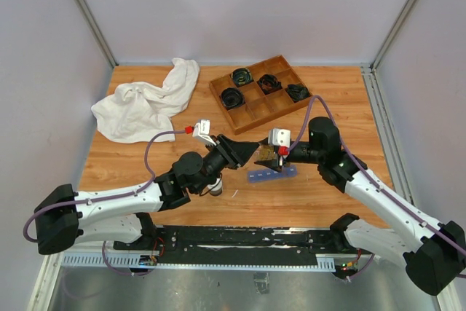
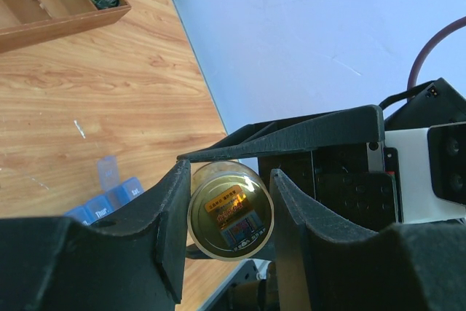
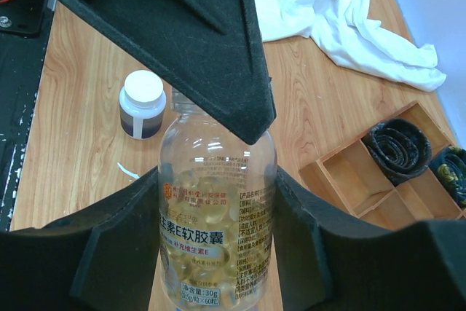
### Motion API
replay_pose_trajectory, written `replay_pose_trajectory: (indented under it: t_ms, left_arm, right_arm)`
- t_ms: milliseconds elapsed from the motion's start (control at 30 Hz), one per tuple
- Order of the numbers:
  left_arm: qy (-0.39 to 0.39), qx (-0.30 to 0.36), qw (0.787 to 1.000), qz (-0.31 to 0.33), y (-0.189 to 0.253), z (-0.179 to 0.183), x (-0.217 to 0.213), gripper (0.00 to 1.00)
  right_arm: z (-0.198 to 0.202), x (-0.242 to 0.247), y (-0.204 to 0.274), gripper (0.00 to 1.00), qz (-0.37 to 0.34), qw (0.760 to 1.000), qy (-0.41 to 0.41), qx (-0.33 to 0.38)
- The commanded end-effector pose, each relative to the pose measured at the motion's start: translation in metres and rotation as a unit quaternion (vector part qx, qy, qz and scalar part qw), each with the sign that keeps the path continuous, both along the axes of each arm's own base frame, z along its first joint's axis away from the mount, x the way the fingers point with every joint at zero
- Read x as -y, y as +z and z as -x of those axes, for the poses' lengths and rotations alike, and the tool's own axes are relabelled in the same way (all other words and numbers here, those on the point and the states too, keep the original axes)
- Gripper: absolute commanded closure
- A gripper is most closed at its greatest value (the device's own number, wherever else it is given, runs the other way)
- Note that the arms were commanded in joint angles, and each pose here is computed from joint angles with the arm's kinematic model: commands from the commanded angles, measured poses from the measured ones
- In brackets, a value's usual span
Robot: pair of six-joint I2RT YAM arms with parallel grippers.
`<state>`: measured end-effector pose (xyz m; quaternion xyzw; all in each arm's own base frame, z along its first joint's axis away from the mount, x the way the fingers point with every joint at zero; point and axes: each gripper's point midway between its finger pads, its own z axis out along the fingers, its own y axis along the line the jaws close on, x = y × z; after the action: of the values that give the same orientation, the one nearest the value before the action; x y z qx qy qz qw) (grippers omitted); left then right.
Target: Sort the pills into containers
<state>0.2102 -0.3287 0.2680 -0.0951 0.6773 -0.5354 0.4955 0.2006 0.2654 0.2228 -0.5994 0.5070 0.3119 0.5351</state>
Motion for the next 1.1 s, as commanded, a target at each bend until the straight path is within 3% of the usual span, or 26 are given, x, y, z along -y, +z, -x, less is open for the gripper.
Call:
replay_pose_trajectory:
  t_ms: [0, 567, 867, 1067]
  left_arm:
    - [-0.009, 0.019, 0.998, 0.056, 0.034, 0.004, 0.005, 1.0]
    - [-0.022, 0.019, 0.997, 0.066, 0.036, 0.007, 0.009, 1.0]
    - [-0.019, 0.018, 0.998, 0.065, 0.034, 0.006, 0.008, 1.0]
    - [-0.007, 0.017, 0.998, 0.06, 0.03, 0.003, 0.005, 1.0]
  right_arm:
    - [0.009, -0.006, 0.0, 0.51, -0.006, 1.0, 0.02, -0.006]
    - [0.01, -0.007, -0.003, 0.4, -0.001, 0.999, 0.024, -0.023]
    - [0.01, -0.007, 0.001, 0.41, -0.003, 0.999, 0.021, -0.026]
    - [0.008, -0.004, 0.009, 0.34, -0.011, 1.0, 0.006, -0.023]
